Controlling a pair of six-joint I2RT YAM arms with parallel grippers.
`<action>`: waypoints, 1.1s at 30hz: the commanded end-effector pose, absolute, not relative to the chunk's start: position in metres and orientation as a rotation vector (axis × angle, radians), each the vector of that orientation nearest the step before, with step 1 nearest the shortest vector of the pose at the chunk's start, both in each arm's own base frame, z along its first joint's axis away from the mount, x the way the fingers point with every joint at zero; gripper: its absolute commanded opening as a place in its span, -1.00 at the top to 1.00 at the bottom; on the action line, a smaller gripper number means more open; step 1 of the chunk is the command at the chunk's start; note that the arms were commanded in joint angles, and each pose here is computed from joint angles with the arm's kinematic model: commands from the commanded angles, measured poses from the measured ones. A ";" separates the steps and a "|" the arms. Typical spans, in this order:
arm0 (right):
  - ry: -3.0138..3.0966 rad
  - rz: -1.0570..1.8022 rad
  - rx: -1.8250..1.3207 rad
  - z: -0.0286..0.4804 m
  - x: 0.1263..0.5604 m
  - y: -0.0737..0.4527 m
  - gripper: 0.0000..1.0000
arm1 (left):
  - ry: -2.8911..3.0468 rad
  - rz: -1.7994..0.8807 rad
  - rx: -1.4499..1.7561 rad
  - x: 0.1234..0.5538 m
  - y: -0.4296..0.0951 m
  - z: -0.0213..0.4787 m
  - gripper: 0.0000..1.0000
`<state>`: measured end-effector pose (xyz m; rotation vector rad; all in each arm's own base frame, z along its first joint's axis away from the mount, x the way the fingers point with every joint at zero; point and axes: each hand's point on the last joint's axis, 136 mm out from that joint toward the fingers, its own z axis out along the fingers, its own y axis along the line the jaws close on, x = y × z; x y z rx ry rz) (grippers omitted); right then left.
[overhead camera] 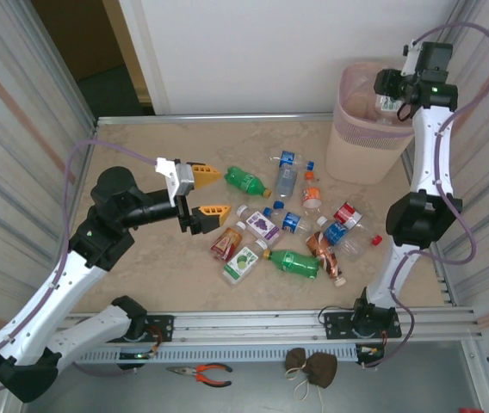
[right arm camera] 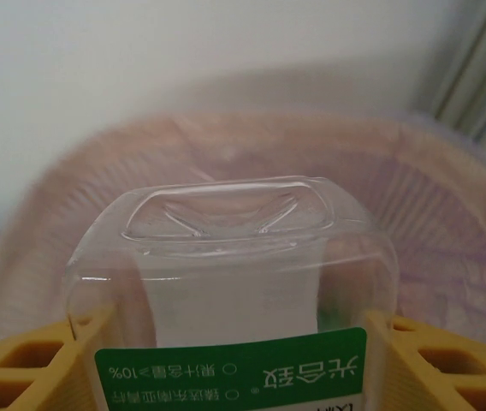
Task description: Put the plastic bottles in the bin
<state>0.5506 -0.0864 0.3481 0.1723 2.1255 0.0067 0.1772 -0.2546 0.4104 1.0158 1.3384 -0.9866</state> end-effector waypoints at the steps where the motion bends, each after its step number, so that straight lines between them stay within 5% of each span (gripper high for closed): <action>1: 2.224 -0.114 0.206 0.322 0.545 -0.106 -0.04 | 1.333 -0.964 1.023 0.175 -0.252 0.409 -0.64; 21: 2.528 -0.083 0.252 0.189 0.558 -0.111 -0.21 | 1.375 -0.962 1.003 0.182 -0.253 0.398 -0.64; 33: 2.444 -0.058 0.259 0.233 0.553 -0.106 -0.56 | 1.382 -0.958 0.992 0.183 -0.252 0.397 -0.64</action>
